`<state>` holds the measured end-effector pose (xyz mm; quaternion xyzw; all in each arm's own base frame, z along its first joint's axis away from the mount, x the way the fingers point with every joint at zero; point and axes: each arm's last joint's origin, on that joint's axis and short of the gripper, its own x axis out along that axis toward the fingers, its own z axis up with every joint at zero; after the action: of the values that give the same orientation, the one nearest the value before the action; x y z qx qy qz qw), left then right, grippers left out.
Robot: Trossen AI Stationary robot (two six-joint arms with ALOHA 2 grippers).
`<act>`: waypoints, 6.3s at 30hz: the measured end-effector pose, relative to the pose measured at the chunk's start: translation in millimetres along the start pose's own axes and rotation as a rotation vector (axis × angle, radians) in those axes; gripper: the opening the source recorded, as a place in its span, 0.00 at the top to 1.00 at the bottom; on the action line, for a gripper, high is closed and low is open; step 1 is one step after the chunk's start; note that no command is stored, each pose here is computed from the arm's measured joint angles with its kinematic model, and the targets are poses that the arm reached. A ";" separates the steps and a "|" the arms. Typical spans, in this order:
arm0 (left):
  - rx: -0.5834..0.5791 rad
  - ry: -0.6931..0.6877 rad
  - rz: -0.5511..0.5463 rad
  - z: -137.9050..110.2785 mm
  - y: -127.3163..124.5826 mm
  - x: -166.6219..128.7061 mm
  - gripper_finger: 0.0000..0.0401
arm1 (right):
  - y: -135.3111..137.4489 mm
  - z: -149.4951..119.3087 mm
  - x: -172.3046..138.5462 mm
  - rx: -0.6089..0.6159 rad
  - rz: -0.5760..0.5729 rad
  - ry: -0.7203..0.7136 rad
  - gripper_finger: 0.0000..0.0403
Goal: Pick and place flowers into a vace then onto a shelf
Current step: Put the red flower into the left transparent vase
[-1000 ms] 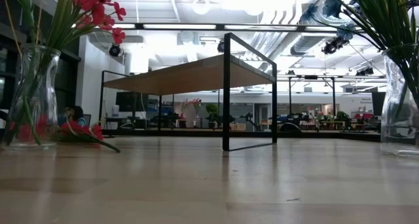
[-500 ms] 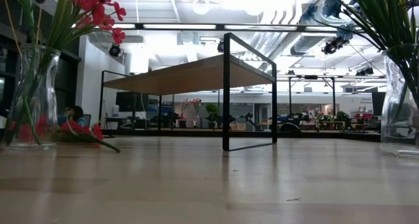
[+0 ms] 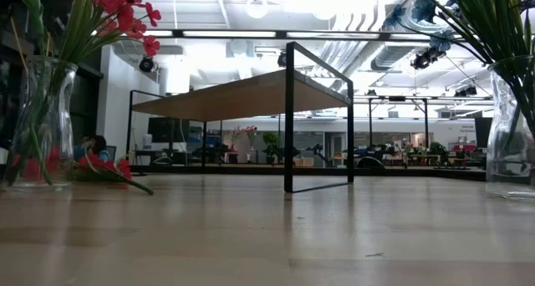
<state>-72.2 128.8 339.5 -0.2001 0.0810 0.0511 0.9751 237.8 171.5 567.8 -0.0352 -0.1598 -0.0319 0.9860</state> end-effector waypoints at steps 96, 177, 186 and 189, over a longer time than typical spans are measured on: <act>-0.288 0.832 -0.257 -81.0 -49.2 43.0 0.72 | -1.6 -3.4 -34.7 0.082 -0.300 0.247 0.34; -0.464 0.884 -0.193 -81.4 -49.4 42.3 0.72 | -202.7 -149.4 -285.3 0.697 -0.247 0.945 0.34; -0.464 0.884 -0.193 -81.4 -49.4 42.3 0.72 | -178.9 -211.5 -302.5 0.893 -0.398 1.299 0.34; -0.465 0.884 -0.193 -81.4 -49.5 42.3 0.72 | -171.8 -225.1 -302.8 0.889 -0.434 1.351 0.34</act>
<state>-35.3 54.0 277.1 -0.4207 0.4536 -0.1122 0.7776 8.8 -1.8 268.8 0.4150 0.4648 -0.1693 0.7636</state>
